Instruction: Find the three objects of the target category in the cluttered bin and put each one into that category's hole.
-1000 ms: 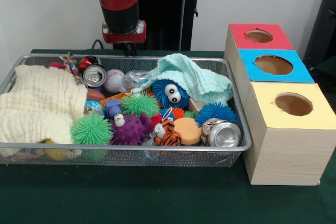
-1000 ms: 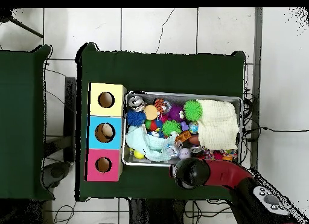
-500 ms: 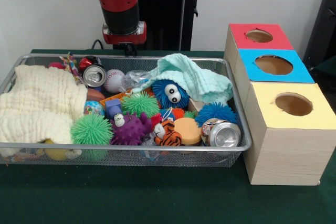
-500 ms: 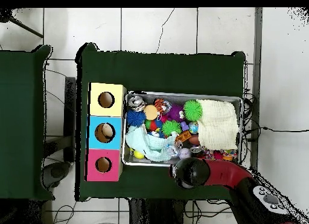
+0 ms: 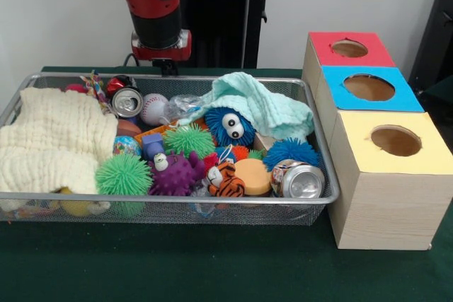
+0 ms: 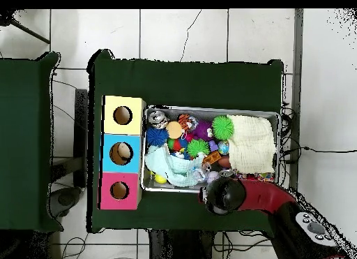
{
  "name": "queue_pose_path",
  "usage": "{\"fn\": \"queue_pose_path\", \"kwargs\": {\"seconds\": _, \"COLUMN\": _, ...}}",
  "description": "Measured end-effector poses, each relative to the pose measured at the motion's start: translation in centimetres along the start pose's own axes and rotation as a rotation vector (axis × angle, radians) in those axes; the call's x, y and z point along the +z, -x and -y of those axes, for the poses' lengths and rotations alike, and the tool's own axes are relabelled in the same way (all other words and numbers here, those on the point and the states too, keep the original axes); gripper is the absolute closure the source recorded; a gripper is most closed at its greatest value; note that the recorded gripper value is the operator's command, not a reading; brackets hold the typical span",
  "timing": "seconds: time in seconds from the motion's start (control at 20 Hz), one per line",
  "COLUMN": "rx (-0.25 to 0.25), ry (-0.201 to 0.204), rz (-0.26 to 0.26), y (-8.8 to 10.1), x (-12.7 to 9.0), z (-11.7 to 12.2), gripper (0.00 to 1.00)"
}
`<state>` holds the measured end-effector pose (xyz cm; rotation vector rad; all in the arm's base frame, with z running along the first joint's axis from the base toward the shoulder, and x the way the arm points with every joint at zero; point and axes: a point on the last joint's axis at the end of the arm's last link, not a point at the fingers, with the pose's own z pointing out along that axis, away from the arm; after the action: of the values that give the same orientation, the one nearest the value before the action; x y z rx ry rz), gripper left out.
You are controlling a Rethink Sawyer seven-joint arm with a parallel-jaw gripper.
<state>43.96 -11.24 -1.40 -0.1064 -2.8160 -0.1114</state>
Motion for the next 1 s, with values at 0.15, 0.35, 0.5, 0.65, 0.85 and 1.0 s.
{"fn": "queue_pose_path", "kwargs": {"seconds": 0.15, "rx": 0.003, "ry": -0.005, "rz": -0.004, "y": 0.31, "x": -0.23, "z": 0.30, "gripper": 1.00}}
{"fn": "queue_pose_path", "kwargs": {"seconds": 0.35, "rx": 0.005, "ry": -0.009, "rz": -0.018, "y": 0.43, "x": -0.39, "z": 0.50, "gripper": 1.00}}
{"fn": "queue_pose_path", "kwargs": {"seconds": 0.5, "rx": 0.006, "ry": -0.011, "rz": -0.022, "y": 0.55, "x": -0.47, "z": 0.60, "gripper": 1.00}}
{"fn": "queue_pose_path", "kwargs": {"seconds": 0.65, "rx": 0.006, "ry": -0.012, "rz": -0.026, "y": 0.60, "x": -0.52, "z": 0.63, "gripper": 1.00}}
{"fn": "queue_pose_path", "kwargs": {"seconds": 0.85, "rx": 0.006, "ry": -0.016, "rz": -0.035, "y": 0.73, "x": -0.63, "z": 0.70, "gripper": 1.00}}
{"fn": "queue_pose_path", "kwargs": {"seconds": 1.0, "rx": 0.005, "ry": -0.019, "rz": -0.043, "y": 0.83, "x": -0.72, "z": 0.71, "gripper": 1.00}}
